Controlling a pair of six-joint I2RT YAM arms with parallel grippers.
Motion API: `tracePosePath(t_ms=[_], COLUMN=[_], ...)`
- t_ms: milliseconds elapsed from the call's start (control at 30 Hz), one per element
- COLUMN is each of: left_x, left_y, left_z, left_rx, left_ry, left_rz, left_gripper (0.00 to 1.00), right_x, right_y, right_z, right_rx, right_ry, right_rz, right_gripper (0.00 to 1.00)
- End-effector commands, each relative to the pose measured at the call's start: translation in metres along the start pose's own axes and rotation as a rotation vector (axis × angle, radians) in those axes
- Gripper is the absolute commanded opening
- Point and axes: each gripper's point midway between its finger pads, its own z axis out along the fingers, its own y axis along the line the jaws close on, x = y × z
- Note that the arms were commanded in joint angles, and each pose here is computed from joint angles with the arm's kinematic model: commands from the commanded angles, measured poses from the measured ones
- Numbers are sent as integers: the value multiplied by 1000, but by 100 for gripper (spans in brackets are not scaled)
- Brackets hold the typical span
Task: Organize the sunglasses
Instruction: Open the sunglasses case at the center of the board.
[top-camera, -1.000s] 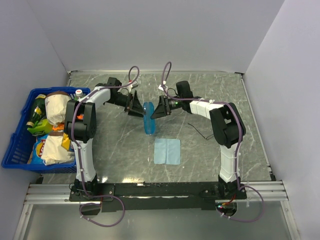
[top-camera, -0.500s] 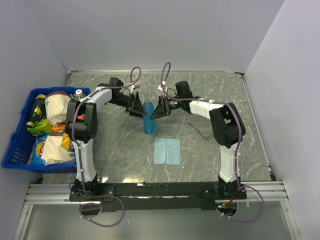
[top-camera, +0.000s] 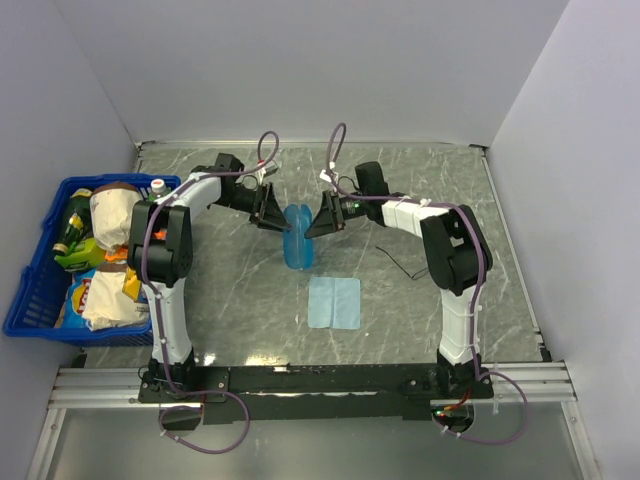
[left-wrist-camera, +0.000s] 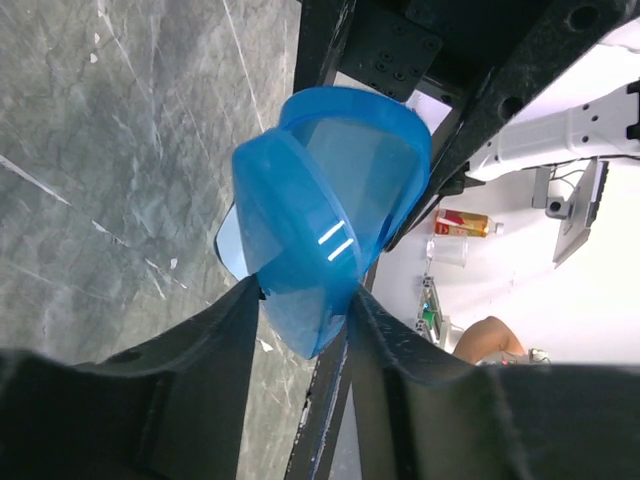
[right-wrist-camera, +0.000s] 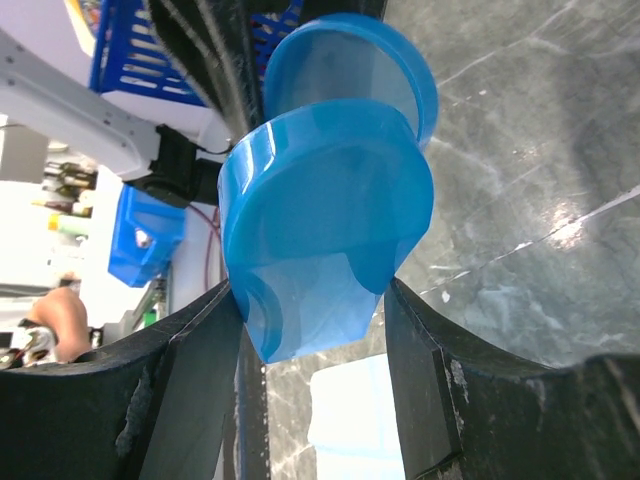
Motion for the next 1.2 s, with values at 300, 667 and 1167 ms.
tracePosePath(t_ms=[300, 667, 1167], left_x=[-6, -5, -9], left_y=[4, -2, -18], left_z=[-7, -6, -13], left_rx=[-54, -9, -8], left_ry=[-27, -16, -35], left_rz=[28, 33, 70], left_gripper=[33, 16, 1], right_x=[-9, -7, -10], right_y=[71, 68, 73], right_z=[-22, -22, -26], right_rx=[-324, -323, -319], right_ry=[37, 56, 72], right_rz=[-261, -156, -169], right_gripper=[55, 56, 84])
